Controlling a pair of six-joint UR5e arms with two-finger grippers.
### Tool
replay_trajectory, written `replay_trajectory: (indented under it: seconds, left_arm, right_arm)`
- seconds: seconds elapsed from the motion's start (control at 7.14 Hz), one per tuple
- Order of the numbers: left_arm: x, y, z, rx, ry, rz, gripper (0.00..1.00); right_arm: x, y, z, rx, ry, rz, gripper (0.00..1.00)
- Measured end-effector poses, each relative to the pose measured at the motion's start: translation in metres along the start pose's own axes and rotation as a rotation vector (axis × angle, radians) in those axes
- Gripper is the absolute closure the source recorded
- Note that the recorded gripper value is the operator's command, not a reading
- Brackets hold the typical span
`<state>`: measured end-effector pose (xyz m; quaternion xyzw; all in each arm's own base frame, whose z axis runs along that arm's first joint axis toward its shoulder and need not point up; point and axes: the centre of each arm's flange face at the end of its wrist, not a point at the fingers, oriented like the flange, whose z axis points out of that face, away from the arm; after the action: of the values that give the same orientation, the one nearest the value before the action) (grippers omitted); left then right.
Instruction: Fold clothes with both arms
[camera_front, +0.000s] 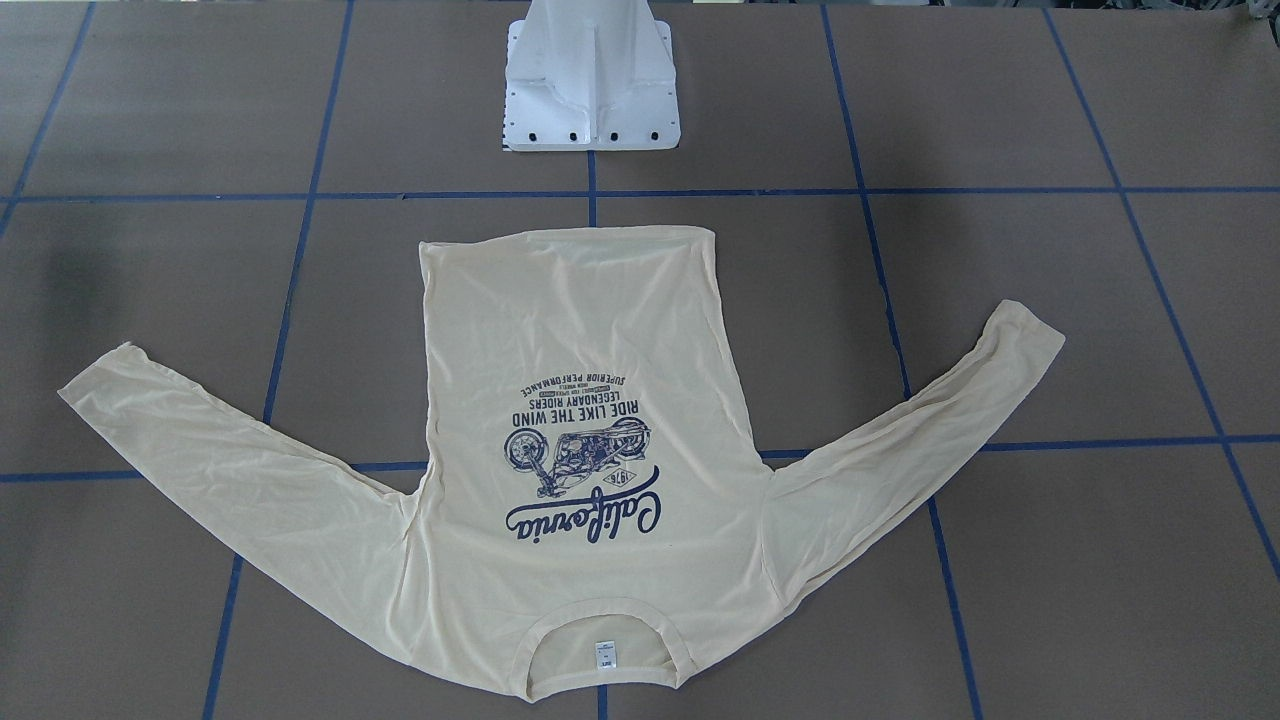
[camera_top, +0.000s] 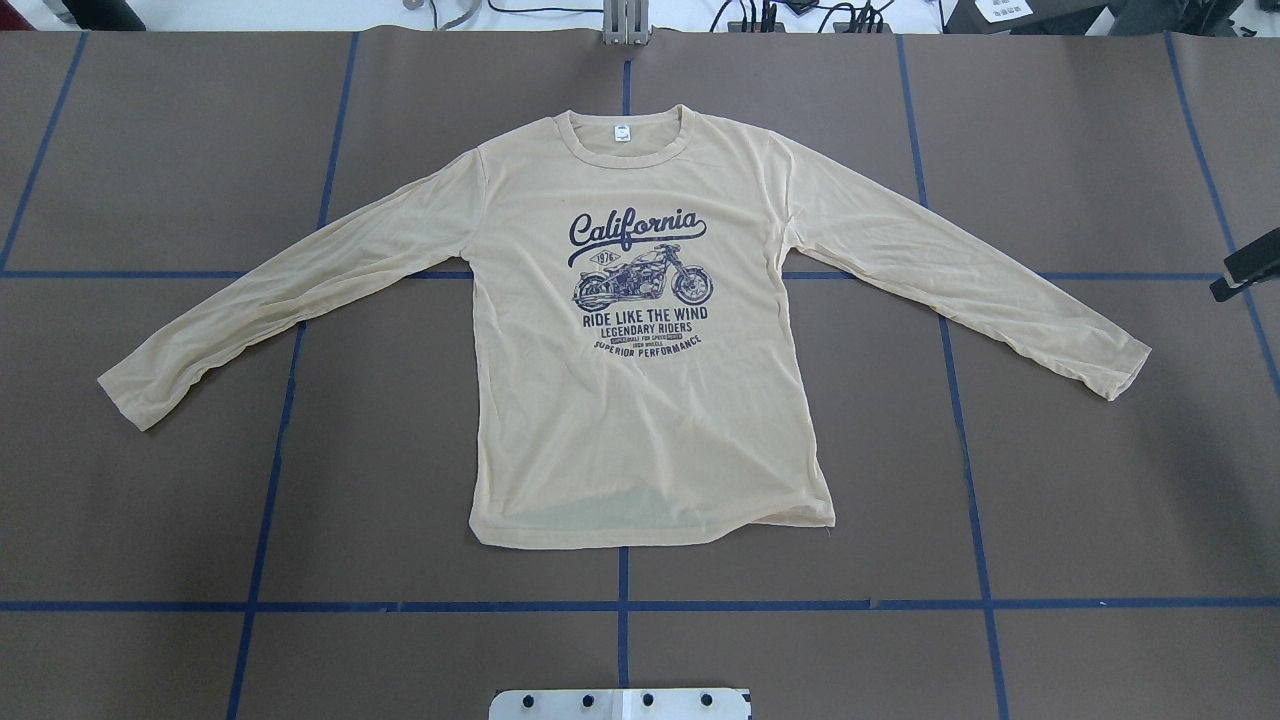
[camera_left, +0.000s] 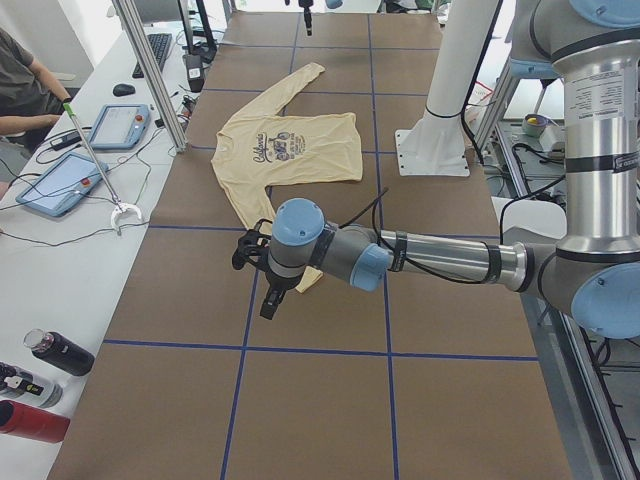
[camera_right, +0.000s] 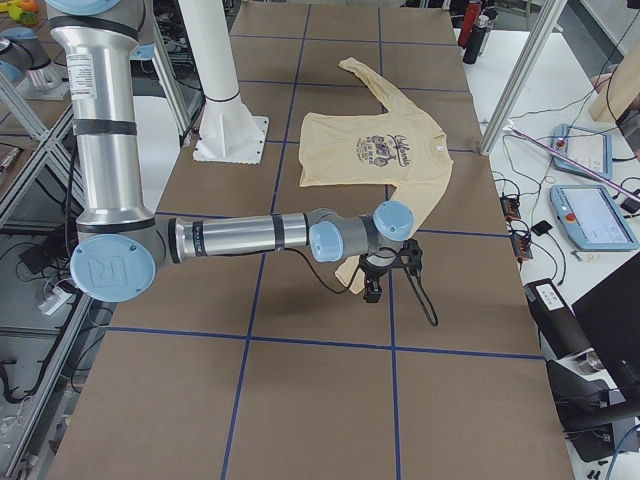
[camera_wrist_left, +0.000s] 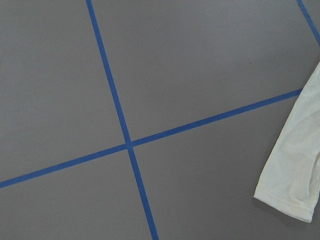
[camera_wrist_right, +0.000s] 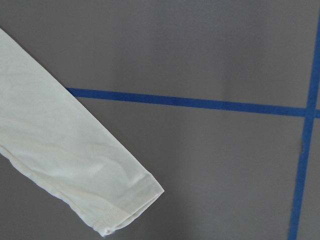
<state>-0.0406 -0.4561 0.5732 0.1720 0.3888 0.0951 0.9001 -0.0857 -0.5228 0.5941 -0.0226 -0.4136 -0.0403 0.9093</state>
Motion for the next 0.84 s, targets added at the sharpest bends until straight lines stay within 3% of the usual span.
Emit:
replay_trajectory:
  seconds: [0.14,0.56,0.84]
  left_arm:
    - [0.000,0.000,0.000,0.000,0.001,0.001,0.01]
    - [0.002,-0.001,0.000,0.002,0.002,0.004,0.01]
    - [0.004,-0.001,-0.001,0.004,0.009,0.000,0.01]
  right_arm:
    - [-0.011,-0.006,0.014,0.000,-0.008,0.064,0.02]
    - [-0.026,-0.015,0.078,0.067,-0.084,0.253,0.08]
    - [-0.029,-0.008,0.101,0.081,-0.095,0.293,0.09]
